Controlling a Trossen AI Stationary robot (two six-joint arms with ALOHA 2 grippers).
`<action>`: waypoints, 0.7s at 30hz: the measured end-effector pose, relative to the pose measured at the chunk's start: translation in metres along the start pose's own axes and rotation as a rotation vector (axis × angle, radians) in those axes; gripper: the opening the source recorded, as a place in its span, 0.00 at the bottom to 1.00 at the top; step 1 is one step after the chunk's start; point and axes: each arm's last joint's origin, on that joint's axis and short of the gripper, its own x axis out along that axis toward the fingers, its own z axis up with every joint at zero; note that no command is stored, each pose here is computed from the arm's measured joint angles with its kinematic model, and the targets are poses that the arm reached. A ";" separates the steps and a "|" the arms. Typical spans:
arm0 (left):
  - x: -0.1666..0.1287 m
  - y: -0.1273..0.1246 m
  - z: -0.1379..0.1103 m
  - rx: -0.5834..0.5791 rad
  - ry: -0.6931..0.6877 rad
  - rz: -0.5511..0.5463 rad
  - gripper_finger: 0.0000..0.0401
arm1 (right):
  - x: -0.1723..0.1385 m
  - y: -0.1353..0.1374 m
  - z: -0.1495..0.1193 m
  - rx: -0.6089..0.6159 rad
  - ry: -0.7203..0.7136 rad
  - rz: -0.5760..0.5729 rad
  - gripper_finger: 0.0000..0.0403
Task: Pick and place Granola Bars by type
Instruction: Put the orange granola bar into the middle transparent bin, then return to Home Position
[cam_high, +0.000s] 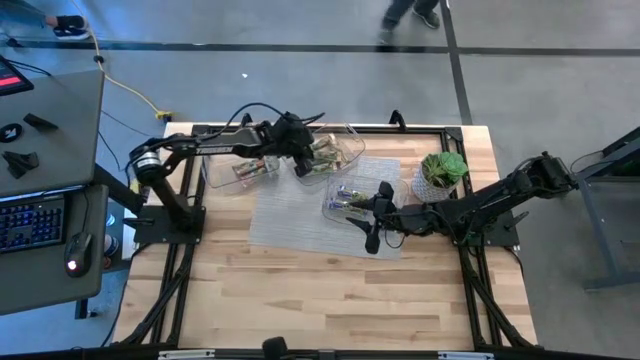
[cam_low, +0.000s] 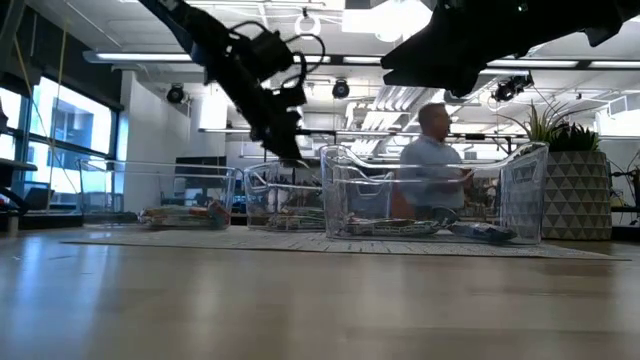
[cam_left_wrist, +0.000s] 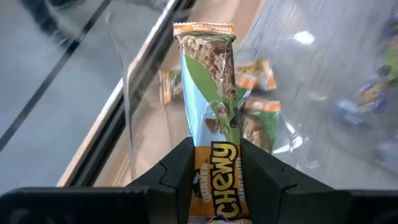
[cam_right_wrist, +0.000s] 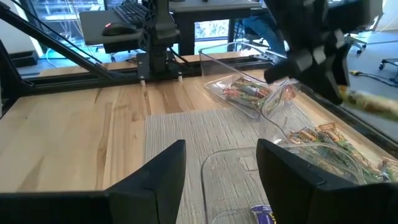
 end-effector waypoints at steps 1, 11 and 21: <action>0.004 0.001 -0.002 -0.001 0.010 0.007 0.27 | 0.000 0.000 0.000 -0.001 0.001 -0.001 0.45; 0.029 -0.001 -0.014 0.051 0.067 -0.011 0.40 | 0.000 0.000 0.000 0.000 0.003 0.000 0.45; -0.014 -0.005 0.005 0.028 -0.014 -0.007 0.54 | 0.000 0.001 -0.001 0.014 0.014 0.039 0.45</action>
